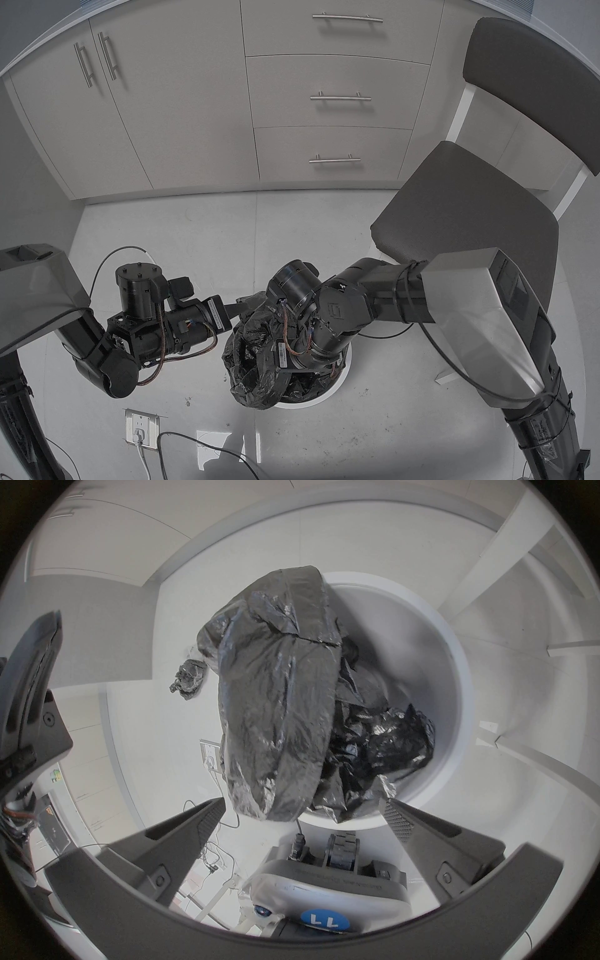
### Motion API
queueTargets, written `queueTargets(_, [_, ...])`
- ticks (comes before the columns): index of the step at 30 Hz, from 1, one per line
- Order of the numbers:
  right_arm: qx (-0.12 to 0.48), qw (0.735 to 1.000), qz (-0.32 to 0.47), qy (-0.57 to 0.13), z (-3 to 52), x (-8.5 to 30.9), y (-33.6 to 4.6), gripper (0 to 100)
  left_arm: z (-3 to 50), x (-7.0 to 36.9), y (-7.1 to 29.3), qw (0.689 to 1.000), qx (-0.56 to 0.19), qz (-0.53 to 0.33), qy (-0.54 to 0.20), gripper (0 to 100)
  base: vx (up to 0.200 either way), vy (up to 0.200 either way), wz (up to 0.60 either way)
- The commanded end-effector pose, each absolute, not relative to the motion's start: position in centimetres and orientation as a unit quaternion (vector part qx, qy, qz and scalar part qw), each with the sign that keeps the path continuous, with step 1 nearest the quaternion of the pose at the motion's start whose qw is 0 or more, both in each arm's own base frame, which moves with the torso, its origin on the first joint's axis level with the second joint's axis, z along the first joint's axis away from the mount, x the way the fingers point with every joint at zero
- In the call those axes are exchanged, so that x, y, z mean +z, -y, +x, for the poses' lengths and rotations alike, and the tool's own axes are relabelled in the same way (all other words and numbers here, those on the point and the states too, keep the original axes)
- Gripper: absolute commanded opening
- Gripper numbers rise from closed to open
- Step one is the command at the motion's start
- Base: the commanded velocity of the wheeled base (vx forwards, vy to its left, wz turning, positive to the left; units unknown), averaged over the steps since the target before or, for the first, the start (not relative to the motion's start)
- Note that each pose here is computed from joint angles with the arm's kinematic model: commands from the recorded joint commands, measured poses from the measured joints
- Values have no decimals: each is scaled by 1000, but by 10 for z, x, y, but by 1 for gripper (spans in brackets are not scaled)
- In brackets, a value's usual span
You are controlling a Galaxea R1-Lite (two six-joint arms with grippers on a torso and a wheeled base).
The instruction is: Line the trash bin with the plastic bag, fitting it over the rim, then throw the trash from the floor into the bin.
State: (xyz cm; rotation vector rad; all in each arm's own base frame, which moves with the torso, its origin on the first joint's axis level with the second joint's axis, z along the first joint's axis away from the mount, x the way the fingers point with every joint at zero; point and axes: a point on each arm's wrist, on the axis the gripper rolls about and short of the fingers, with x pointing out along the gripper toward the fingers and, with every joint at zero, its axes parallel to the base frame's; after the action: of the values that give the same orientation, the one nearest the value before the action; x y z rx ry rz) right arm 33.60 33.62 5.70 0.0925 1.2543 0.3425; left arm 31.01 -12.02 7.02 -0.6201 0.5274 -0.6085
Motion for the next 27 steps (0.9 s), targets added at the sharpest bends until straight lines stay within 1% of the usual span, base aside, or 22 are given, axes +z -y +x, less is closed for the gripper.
queueTargets(1, [160,791,42,-589,336,45,-340,100,310,68,121,873,-291,-297,-256,0,0,0,0])
queueTargets(9, [169,801,45,-573,344,24,-346,100,310,68,120,873,-290,-296,-257,0,0,0,0])
queueTargets(16, [182,807,50,-559,344,22,-353,100,308,65,119,872,-288,-295,-263,0,0,0,0])
queueTargets(21, [189,811,31,-552,344,18,-355,100,307,65,120,872,-289,-295,-262,0,0,0,0])
queueTargets(22, [190,813,32,-550,344,18,-355,0,307,65,120,872,-289,-295,-262,0,0,0,0])
queueTargets(27, [192,813,32,-549,344,18,-356,0,306,66,119,873,-288,-295,-262,0,0,0,0])
